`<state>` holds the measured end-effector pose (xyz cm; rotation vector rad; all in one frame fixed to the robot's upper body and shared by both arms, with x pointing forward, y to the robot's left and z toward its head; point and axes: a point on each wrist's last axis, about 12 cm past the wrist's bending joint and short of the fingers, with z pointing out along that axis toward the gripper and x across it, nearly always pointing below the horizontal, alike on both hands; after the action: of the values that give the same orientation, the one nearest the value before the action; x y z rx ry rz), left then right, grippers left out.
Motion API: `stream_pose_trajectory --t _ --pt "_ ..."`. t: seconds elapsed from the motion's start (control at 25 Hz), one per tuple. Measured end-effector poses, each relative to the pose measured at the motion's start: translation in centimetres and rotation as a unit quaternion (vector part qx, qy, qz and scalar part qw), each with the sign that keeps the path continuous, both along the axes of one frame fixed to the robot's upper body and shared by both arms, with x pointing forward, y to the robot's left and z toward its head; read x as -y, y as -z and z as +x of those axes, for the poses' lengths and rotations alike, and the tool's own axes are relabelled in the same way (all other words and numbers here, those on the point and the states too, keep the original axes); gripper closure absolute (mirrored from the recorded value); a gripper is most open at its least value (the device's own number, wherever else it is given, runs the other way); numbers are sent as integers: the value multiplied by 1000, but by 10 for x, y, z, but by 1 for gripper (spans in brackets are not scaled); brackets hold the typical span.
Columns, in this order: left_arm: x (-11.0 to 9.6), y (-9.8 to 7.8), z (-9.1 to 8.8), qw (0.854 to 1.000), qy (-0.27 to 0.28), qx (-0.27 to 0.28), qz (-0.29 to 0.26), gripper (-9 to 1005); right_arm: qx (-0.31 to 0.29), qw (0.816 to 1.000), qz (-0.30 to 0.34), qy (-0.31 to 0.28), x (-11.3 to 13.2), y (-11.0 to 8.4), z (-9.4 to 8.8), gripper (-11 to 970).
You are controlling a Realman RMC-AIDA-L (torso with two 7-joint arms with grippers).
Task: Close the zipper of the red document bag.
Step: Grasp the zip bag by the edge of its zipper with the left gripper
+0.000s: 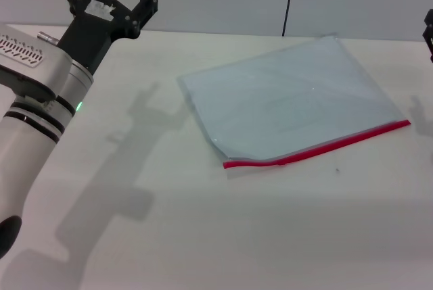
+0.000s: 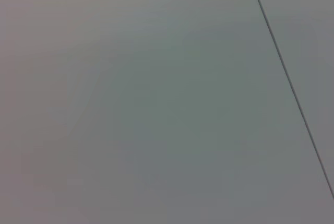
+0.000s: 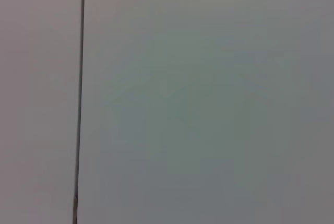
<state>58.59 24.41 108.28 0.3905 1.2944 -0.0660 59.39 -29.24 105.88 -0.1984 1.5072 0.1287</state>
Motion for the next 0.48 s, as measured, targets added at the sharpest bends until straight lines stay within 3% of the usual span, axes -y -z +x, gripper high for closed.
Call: stream_pose_trajectory --t 0.48 --pt "-2 0 0 1000 -4 -1 -7 276 1 1000 0 -1 -1 -1 1 444"
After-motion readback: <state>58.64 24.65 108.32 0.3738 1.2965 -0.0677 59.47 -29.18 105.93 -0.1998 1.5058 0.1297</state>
